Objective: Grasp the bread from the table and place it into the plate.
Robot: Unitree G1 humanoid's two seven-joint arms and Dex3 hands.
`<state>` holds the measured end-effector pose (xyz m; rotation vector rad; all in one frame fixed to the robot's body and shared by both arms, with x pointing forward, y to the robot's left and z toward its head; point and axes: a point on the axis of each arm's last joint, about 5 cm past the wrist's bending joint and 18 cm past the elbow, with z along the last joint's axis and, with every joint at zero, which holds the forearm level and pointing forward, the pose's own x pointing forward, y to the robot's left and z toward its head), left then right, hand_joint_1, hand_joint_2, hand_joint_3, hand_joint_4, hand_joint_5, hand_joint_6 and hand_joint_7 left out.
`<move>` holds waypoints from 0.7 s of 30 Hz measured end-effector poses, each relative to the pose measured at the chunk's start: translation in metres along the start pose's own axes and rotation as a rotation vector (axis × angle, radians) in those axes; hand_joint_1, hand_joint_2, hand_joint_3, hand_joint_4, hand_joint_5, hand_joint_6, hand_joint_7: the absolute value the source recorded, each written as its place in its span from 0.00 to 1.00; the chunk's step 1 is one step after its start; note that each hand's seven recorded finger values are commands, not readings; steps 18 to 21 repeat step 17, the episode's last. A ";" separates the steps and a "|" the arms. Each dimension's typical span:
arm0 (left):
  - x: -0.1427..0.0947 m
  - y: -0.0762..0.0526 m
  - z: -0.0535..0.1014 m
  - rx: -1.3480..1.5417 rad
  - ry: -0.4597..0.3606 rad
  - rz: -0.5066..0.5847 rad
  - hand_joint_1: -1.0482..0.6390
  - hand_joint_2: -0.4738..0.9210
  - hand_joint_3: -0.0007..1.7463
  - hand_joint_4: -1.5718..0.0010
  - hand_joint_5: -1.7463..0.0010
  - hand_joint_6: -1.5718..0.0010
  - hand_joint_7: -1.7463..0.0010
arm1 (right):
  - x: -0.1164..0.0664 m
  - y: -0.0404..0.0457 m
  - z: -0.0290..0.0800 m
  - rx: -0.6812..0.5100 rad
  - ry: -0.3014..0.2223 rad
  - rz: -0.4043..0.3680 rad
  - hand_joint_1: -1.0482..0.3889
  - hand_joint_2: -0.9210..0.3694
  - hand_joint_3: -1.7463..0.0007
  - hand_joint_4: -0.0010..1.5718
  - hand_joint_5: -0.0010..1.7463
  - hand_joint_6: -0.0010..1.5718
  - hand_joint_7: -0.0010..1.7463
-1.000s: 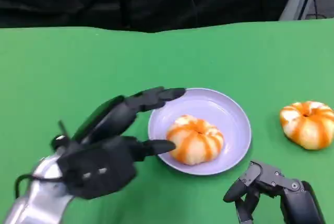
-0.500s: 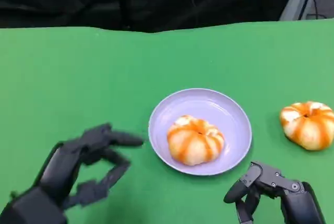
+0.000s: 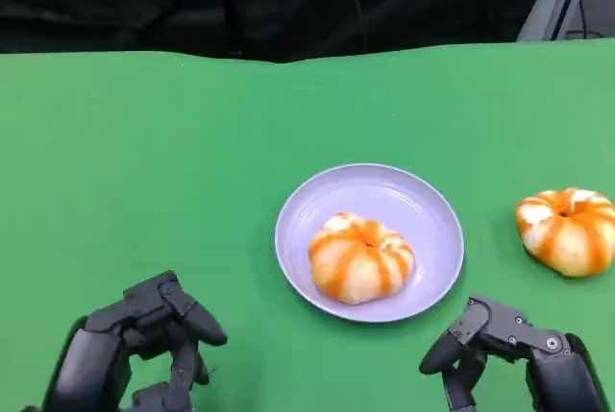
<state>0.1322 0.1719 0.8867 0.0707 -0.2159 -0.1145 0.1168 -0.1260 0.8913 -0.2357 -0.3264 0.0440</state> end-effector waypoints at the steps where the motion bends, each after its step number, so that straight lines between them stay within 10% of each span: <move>1: 0.000 0.000 0.000 -0.002 -0.004 0.001 0.60 0.67 0.76 0.50 0.00 0.53 0.14 | 0.000 -0.0002 0.000 0.001 -0.004 0.000 0.72 0.50 0.20 0.54 0.92 0.54 0.76; 21: -0.002 -0.001 -0.004 -0.005 -0.018 -0.028 0.61 0.67 0.75 0.51 0.00 0.53 0.14 | -0.004 -0.0010 -0.001 0.015 0.013 0.004 0.72 0.50 0.20 0.52 0.93 0.53 0.77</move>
